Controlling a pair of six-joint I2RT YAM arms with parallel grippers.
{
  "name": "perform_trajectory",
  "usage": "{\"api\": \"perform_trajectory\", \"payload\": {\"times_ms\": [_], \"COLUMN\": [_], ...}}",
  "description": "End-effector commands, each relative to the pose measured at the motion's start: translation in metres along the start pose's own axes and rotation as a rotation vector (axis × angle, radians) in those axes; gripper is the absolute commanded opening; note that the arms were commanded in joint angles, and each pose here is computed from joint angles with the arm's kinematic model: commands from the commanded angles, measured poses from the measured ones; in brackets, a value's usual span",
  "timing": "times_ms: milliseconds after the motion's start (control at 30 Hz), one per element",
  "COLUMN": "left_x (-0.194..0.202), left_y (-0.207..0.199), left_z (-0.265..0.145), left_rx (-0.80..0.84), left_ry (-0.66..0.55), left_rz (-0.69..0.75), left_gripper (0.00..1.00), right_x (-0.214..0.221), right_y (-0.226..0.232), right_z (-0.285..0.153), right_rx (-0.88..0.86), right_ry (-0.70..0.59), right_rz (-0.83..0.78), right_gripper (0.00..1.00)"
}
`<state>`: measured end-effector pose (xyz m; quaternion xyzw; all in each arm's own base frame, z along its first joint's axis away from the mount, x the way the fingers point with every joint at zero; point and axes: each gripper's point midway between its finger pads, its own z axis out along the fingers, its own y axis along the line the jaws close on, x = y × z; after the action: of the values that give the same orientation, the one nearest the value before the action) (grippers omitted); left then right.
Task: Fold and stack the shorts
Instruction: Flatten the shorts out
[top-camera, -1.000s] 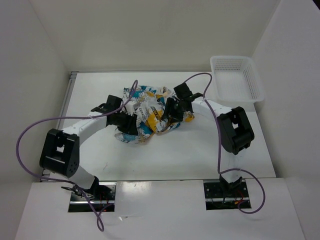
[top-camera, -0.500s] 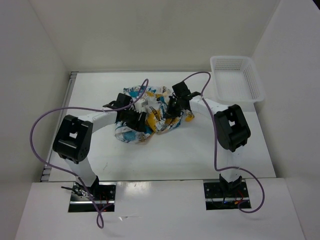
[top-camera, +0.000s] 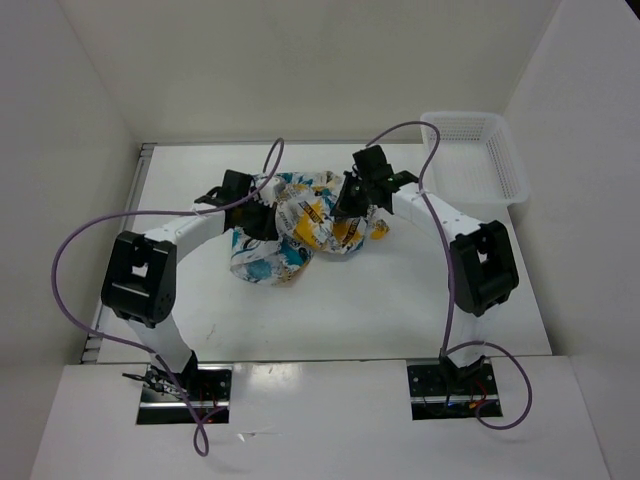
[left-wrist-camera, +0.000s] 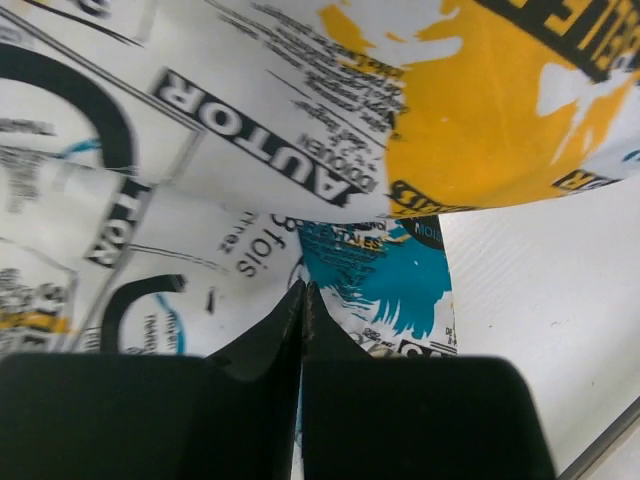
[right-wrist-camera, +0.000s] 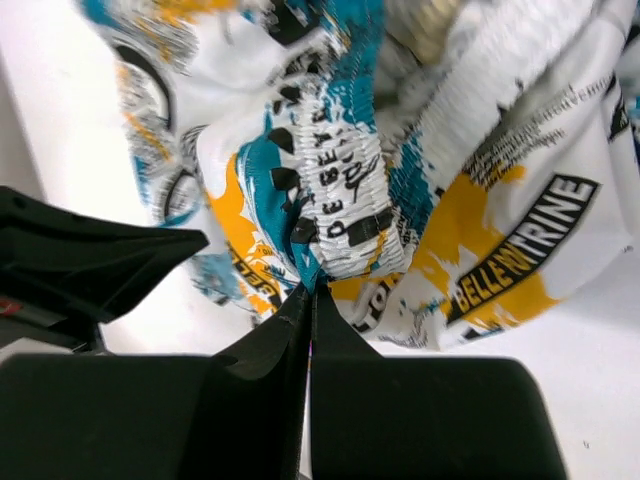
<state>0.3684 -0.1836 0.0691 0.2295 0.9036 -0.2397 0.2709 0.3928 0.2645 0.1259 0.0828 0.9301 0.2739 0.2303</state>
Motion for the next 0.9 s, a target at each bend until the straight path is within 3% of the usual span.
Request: {"api": "perform_trajectory", "payload": {"times_ms": [0, 100, 233, 267, 300, 333, 367, 533, 700, 833, 867], "left_x": [-0.03, -0.032, -0.019, -0.021, -0.021, -0.017, -0.011, -0.001, -0.004, 0.001, -0.002], "left_y": [-0.007, -0.008, -0.015, -0.017, -0.017, -0.023, -0.021, -0.005, 0.009, 0.025, 0.025], "left_z": [-0.019, -0.035, -0.027, -0.024, -0.016, -0.01, -0.006, 0.0, 0.013, 0.021, 0.027], "left_rx": [0.008, -0.028, 0.029, 0.049, 0.057, 0.047, 0.026, -0.05, -0.097, -0.159, -0.149], "left_ry": [-0.078, -0.138, -0.101, -0.099, -0.083, -0.058, -0.032, -0.014, -0.009, 0.013, 0.008], "left_rz": [0.036, 0.064, 0.048, 0.047, 0.047, 0.059, 0.056, 0.049, 0.048, 0.041, 0.042], "left_gripper": [0.0, 0.0, 0.02, 0.12, 0.38, 0.49, 0.53, 0.51, 0.51, 0.35, 0.35], "right_x": [-0.03, -0.034, -0.034, -0.034, -0.034, -0.039, -0.042, -0.082, -0.089, -0.085, -0.085], "right_y": [0.025, 0.024, 0.027, 0.027, 0.027, 0.022, 0.024, -0.011, -0.012, -0.015, -0.015], "right_z": [-0.033, -0.037, -0.041, -0.041, -0.041, -0.042, -0.047, -0.074, -0.085, -0.085, -0.085], "right_rx": [-0.049, -0.051, -0.064, -0.064, -0.064, -0.05, -0.049, -0.033, -0.047, -0.042, -0.042], "right_ry": [-0.095, -0.107, -0.108, -0.108, -0.108, -0.122, -0.14, -0.221, -0.229, -0.221, -0.221], "right_rz": [-0.04, -0.035, -0.028, -0.028, -0.028, -0.02, -0.022, 0.047, 0.026, 0.028, 0.028], "right_gripper": [0.0, 0.0, 0.0, 0.0, 0.0, 0.0, 0.0, 0.0, 0.0, 0.0, 0.0]}}
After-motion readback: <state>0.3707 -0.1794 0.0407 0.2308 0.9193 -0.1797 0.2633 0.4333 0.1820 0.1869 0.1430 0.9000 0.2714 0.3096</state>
